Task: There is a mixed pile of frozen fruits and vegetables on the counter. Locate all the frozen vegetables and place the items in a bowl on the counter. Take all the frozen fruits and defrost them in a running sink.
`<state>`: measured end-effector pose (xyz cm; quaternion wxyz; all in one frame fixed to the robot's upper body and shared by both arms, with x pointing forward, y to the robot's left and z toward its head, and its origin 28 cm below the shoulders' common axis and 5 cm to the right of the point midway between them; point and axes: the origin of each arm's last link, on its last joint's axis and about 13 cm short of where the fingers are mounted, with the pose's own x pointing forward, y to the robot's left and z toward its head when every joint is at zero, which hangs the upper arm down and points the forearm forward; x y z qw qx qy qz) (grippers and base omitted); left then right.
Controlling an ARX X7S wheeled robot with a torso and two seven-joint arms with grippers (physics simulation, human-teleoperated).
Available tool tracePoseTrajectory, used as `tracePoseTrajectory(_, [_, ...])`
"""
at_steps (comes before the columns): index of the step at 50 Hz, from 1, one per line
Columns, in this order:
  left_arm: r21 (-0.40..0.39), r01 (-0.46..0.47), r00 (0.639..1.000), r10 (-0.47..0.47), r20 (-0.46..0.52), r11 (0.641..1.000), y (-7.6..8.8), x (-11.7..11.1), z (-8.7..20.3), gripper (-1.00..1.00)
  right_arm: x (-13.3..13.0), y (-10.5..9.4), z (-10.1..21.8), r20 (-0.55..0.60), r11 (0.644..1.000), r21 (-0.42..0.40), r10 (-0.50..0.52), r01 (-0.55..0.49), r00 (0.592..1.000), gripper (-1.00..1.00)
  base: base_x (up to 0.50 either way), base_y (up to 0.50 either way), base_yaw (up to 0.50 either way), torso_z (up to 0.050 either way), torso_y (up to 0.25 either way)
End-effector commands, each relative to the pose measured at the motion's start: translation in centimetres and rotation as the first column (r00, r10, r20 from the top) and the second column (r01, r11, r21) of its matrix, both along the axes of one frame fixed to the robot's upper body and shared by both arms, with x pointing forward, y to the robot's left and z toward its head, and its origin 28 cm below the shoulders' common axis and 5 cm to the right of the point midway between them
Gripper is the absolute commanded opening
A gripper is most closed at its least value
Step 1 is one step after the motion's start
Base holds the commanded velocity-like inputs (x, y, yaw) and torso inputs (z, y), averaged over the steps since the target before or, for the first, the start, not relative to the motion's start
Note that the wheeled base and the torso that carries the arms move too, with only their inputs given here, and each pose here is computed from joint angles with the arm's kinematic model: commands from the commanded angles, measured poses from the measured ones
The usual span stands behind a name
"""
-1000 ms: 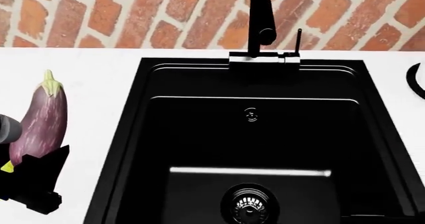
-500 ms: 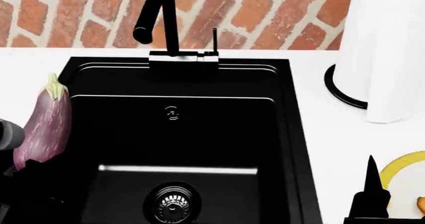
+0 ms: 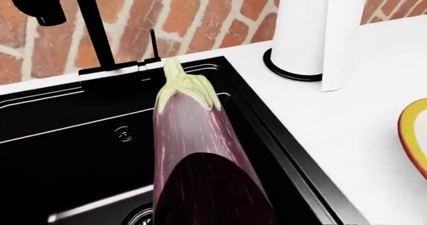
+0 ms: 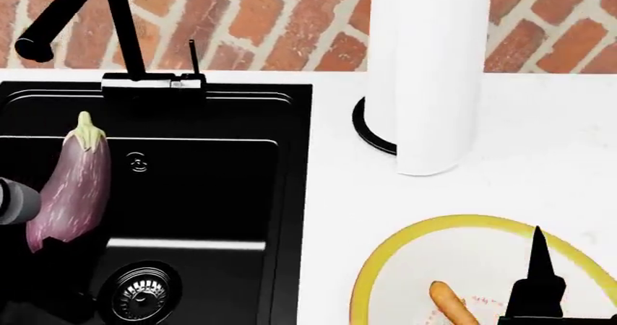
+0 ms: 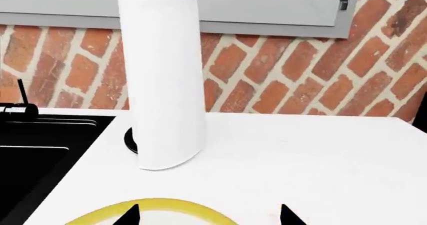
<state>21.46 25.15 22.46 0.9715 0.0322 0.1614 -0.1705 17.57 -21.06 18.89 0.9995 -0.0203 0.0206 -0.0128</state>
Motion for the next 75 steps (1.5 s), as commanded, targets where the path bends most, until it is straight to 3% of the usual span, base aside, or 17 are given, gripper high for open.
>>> tracePoseTrajectory(1, [-0.004, 0.013, 1.0, -0.013, 0.006, 1.0, -0.2, -0.1, 0.2, -1.0, 0.1, 0.1, -0.1, -0.009, 1.0, 0.0, 0.006, -0.006, 1.0, 1.0, 0.0, -0.5, 0.0, 0.0, 0.0])
tracePoseTrajectory(28, [-0.01, 0.062, 0.998, -0.062, 0.013, 0.998, -1.1, -0.4, 0.3, -1.0, 0.6, 0.3, -0.5, -0.012, 1.0, -0.018, 0.021, -0.021, 1.0, 1.0, 0.0, -0.43, 0.0, 0.0, 0.0])
tracePoseTrajectory(53, [0.021, 0.328, 0.944, -0.327, -0.048, 0.944, -5.5, -0.8, 0.1, -1.0, 0.6, 0.3, -1.0, -0.007, 1.0, -0.009, 0.019, -0.019, 1.0, 1.0, 0.0, 0.0, 0.0, 0.0, 0.0])
tracePoseTrajectory(75, [0.028, 0.438, 0.896, -0.434, -0.097, 0.898, -8.5, -0.1, -1.1, -1.0, 0.6, 0.3, -1.0, -0.016, 1.0, -0.007, 0.025, -0.025, 1.0, 1.0, 0.0, 0.0, 0.0, 0.0, 0.0])
